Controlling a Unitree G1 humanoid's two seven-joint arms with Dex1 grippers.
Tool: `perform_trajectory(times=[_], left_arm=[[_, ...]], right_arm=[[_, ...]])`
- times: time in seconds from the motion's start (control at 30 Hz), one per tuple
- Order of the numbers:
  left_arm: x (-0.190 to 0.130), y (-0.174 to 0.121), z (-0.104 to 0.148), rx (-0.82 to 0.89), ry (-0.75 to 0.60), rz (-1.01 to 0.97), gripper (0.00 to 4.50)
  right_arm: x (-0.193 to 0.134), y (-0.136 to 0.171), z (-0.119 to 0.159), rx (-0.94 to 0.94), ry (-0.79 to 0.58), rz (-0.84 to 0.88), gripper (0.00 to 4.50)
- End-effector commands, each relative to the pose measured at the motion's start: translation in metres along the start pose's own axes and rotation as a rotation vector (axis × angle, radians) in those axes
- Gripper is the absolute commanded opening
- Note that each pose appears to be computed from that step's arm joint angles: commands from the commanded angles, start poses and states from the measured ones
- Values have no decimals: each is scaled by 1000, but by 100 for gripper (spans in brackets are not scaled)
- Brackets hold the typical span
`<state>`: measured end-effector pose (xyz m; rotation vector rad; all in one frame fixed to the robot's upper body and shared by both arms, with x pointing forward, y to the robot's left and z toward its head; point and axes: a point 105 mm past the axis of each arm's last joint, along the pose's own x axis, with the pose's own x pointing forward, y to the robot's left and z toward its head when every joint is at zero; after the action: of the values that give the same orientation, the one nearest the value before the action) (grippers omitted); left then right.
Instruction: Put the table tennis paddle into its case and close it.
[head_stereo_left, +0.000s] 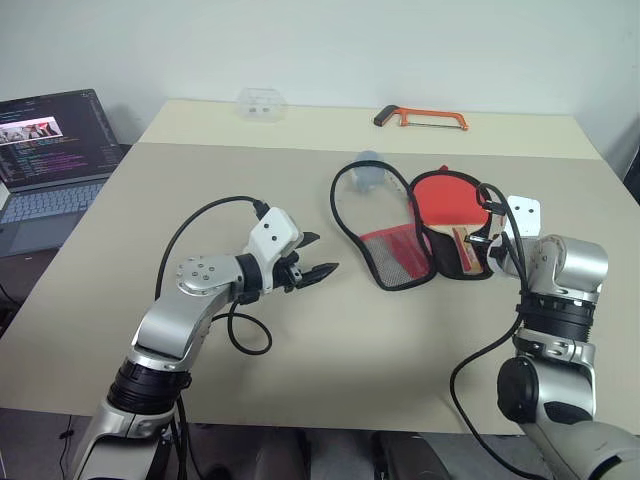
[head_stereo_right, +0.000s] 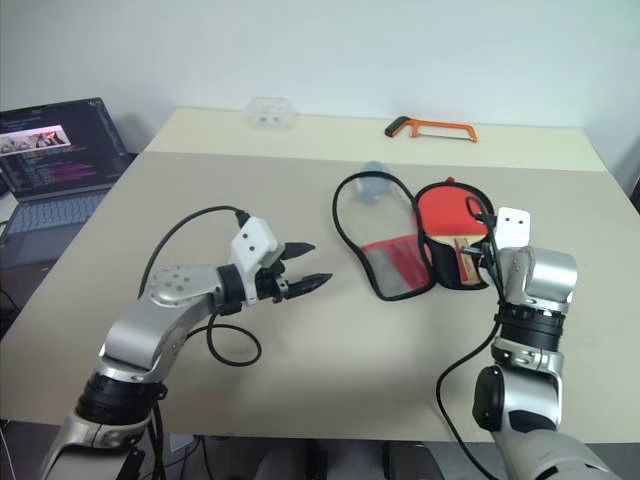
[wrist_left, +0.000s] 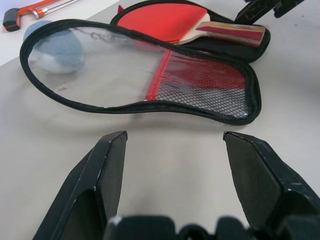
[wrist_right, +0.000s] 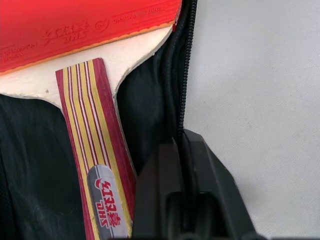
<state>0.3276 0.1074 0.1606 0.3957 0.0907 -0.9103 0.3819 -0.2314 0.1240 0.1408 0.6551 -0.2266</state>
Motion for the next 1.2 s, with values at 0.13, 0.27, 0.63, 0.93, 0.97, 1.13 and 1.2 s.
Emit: perform_trajectory(times=[0.13, 0.27, 0.63, 0.93, 0.97, 1.13, 1.2], left_arm=[[-3, 19, -2, 22, 33, 88, 336], [-2, 27, -8, 28, 58, 122, 336], [31, 41, -23, 46, 137, 110, 336], [61, 45, -18, 57, 152, 84, 91], [63, 44, -16, 57, 148, 81, 52], [71, 39, -11, 48, 134, 63, 4], [74, 39, -14, 18, 156, 66, 4]], right_arm=[[-12, -10, 24, -12, -77, -20, 242], [-27, -29, 41, -10, -149, -103, 382], [-68, 6, 109, -298, -479, 260, 447], [-118, 39, 49, -779, -367, 976, 450], [-119, 39, 48, -778, -366, 994, 450], [-118, 41, 41, -786, -370, 1038, 450], [-117, 41, 40, -791, -374, 1032, 450]])
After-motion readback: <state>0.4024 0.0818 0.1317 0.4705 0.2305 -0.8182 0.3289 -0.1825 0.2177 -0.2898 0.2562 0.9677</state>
